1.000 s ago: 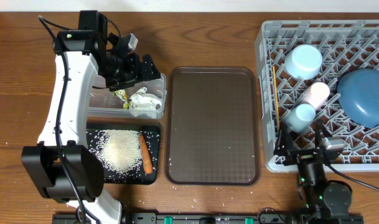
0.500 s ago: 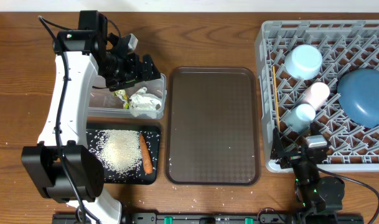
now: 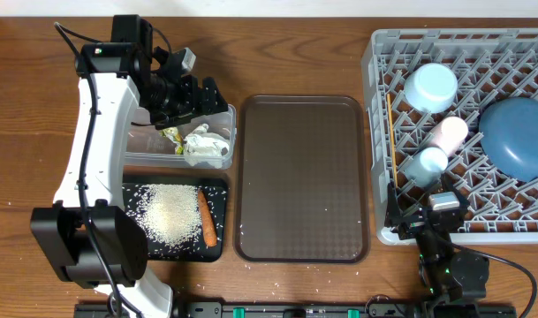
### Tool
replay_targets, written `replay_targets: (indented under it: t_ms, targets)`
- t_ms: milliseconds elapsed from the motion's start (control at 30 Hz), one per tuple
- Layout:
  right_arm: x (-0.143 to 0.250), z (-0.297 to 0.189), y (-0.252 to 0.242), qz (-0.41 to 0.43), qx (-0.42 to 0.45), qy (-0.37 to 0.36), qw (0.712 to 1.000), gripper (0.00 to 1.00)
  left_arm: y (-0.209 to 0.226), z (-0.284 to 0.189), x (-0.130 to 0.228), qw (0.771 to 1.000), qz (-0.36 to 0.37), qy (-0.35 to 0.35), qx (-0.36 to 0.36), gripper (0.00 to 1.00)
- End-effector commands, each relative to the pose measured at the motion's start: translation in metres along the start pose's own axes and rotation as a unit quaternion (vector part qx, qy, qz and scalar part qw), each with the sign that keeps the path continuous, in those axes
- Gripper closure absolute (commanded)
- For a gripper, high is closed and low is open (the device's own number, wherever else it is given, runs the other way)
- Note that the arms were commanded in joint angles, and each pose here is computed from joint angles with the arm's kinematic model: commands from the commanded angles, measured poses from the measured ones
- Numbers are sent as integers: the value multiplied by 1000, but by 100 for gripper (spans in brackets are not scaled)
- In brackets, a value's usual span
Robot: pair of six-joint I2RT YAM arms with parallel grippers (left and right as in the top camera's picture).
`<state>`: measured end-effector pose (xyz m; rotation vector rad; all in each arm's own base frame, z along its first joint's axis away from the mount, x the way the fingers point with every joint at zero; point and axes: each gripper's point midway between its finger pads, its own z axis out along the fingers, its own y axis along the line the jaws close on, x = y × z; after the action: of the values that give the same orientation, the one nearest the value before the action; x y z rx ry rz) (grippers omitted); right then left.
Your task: Sort waste into correct bins and load items into the dishwasher rack
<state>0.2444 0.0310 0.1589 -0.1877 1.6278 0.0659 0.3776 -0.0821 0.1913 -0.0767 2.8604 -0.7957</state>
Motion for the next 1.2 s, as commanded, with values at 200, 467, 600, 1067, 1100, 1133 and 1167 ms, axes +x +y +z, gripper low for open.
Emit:
replay_targets:
  t_ms: [200,467,600,1067,1100,1133,1167]
  targets:
    - [0,0,1,-8,-3,-1,1000,1,4,2,1,1000,-5,5,-5,5]
    - [0,0,1,-8,-3,-1,1000,1,4,2,1,1000,-5,5,-5,5]
    - [0,0,1,-8,-3,-1,1000,1,4,2,1,1000,-5,5,-5,5]
    - [0,0,1,-8,-3,-1,1000,1,-3,-8,2,1000,4,-10,-3,5]
    - [0,0,1,-8,-3,-1,1000,1,-5,-13,3,1000,8,-16,-3,5]
    - [0,0,1,-8,-3,-1,1000,1,-8,-18,3,1000,12,-23,-2,5]
    - [0,0,1,-8,-3,-1,1000,1,-12,-23,4,999,17,-30,-1,5]
